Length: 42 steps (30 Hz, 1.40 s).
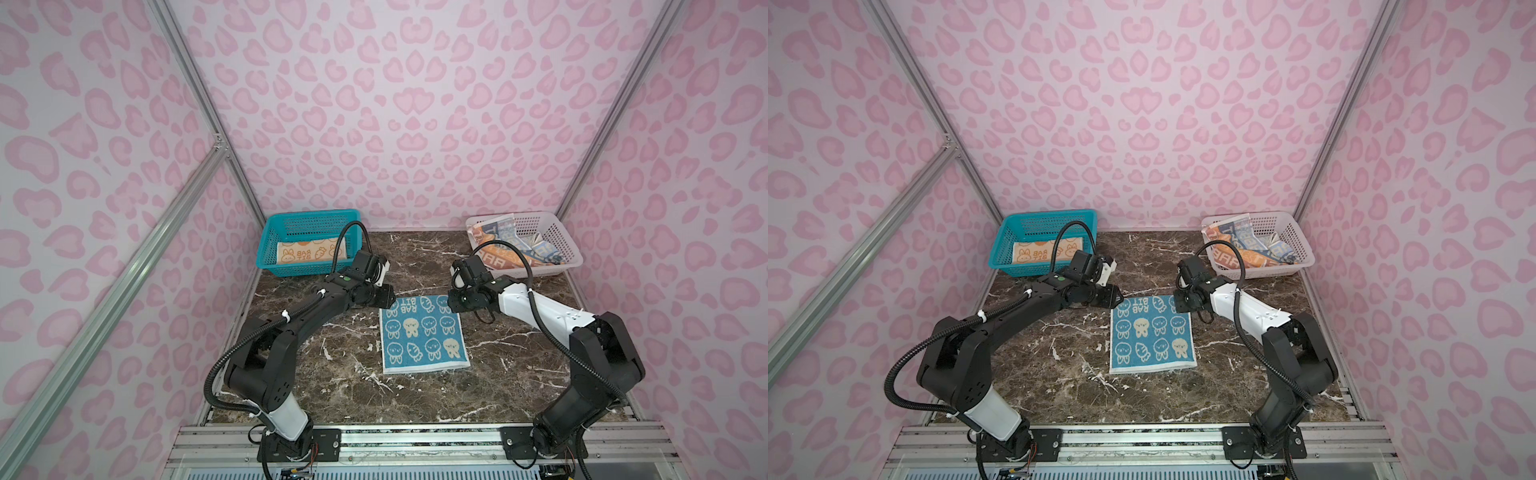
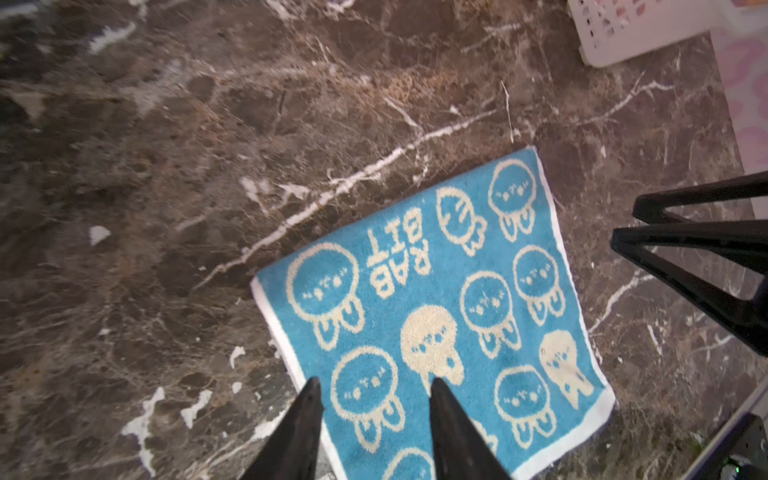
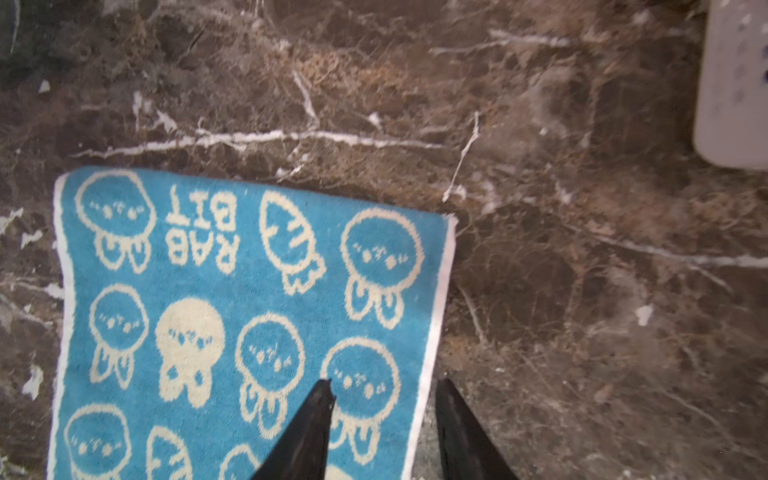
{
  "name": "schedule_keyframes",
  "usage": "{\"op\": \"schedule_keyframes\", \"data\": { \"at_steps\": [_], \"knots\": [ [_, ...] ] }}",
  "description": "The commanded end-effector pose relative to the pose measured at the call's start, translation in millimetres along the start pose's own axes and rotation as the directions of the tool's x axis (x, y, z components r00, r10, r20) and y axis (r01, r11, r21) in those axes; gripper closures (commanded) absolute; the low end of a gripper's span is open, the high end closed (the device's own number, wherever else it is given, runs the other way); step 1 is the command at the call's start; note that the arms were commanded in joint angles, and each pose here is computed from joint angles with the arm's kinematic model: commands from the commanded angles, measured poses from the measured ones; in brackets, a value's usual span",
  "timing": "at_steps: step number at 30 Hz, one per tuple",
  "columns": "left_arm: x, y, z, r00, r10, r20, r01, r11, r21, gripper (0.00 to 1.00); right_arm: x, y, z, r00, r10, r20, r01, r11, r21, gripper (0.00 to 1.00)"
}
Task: Fold and stack the towels
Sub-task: 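Raise both grippers and move them away from the folded towel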
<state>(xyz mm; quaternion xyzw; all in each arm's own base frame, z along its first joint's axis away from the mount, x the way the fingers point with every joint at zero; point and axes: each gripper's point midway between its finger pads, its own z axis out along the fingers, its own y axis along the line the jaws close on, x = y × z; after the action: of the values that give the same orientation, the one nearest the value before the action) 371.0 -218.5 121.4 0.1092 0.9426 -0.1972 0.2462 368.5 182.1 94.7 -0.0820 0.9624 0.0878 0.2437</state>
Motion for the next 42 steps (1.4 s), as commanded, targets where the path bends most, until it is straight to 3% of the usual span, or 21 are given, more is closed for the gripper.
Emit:
{"op": "schedule_keyframes", "data": {
  "at_steps": [1,10,22,27,38,42],
  "knots": [
    [-25,17,1,0.996,-0.057,0.075,0.061,0.997,-0.048,0.49,-18,-11,5,0.998,0.023,0.051,-0.024,0.999,0.024,0.50],
    [-31,41,41,0.991,-0.131,0.038,0.133,0.989,-0.071,0.46,-31,-36,30,0.994,0.105,0.042,-0.107,0.992,0.063,0.48],
    [-22,55,70,0.991,-0.135,-0.007,0.134,0.987,-0.092,0.47,-23,-40,70,0.985,0.170,-0.029,-0.168,0.983,0.081,0.62],
    [-18,58,80,0.990,-0.137,-0.029,0.134,0.986,-0.101,0.58,-23,-40,82,0.982,0.183,-0.040,-0.179,0.980,0.085,0.66],
    [6,59,87,0.982,-0.157,-0.104,0.147,0.985,-0.091,0.62,-23,-32,99,0.976,0.206,-0.070,-0.204,0.978,0.043,0.65],
    [10,57,95,0.978,-0.161,-0.132,0.152,0.985,-0.075,0.71,-22,-26,102,0.973,0.212,-0.090,-0.212,0.977,0.018,0.73]
  ]
}}
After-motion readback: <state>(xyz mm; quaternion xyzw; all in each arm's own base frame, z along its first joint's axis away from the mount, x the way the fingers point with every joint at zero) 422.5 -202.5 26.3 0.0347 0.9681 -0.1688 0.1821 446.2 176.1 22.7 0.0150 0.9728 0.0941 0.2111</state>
